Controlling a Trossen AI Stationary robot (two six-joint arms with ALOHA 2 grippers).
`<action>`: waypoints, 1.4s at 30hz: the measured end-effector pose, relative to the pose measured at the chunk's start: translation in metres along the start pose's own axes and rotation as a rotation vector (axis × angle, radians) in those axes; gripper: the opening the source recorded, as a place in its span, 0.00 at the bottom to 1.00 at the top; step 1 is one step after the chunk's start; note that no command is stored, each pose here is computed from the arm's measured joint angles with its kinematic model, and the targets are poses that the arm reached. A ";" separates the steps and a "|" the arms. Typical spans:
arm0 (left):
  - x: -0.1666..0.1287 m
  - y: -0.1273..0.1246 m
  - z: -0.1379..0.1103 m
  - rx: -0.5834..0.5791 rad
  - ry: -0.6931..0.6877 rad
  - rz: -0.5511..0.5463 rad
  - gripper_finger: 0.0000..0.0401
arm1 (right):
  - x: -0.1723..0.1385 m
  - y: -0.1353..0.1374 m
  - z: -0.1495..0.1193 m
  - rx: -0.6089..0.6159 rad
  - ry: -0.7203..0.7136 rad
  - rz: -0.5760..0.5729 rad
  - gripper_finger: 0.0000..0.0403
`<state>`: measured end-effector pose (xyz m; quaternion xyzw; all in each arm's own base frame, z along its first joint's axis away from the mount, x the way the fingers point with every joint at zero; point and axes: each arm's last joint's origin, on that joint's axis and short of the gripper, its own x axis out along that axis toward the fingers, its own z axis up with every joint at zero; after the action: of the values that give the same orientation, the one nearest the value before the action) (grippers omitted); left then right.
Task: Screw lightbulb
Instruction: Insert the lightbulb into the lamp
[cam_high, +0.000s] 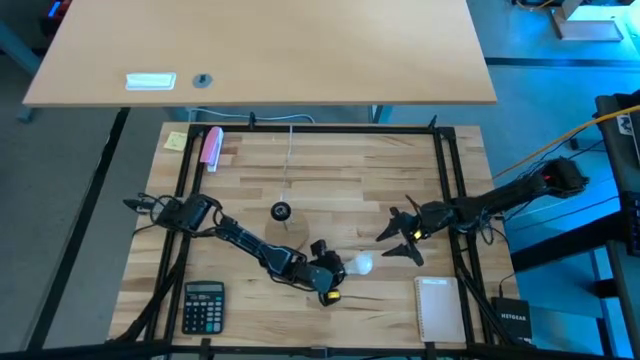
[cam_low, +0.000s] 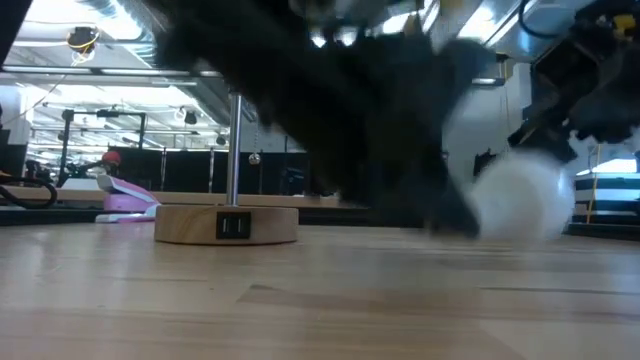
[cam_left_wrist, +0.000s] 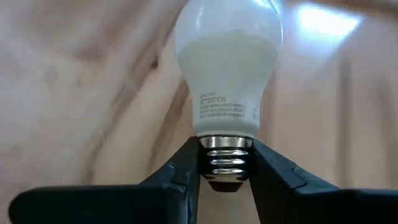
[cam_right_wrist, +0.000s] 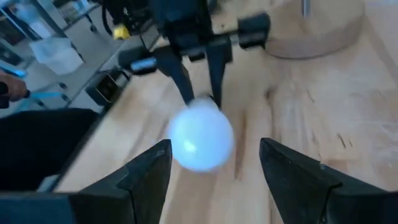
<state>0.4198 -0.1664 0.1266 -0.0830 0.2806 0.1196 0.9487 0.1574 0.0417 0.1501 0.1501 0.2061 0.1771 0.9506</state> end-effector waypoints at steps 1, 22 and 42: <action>-0.008 -0.003 0.008 -0.003 -0.033 0.009 0.22 | -0.003 0.002 0.005 0.000 -0.010 0.005 0.61; -0.142 0.004 0.119 0.177 -0.396 0.103 0.22 | -0.030 0.037 0.115 -0.180 -0.472 -0.098 0.71; -0.175 0.053 0.153 0.121 -0.693 0.116 0.22 | 0.000 0.036 0.201 -0.434 -0.721 0.018 0.78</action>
<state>0.3413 -0.1133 0.3452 0.0352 -0.0469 0.1776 0.9824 0.2375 0.0312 0.3381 0.0007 -0.1829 0.1607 0.9699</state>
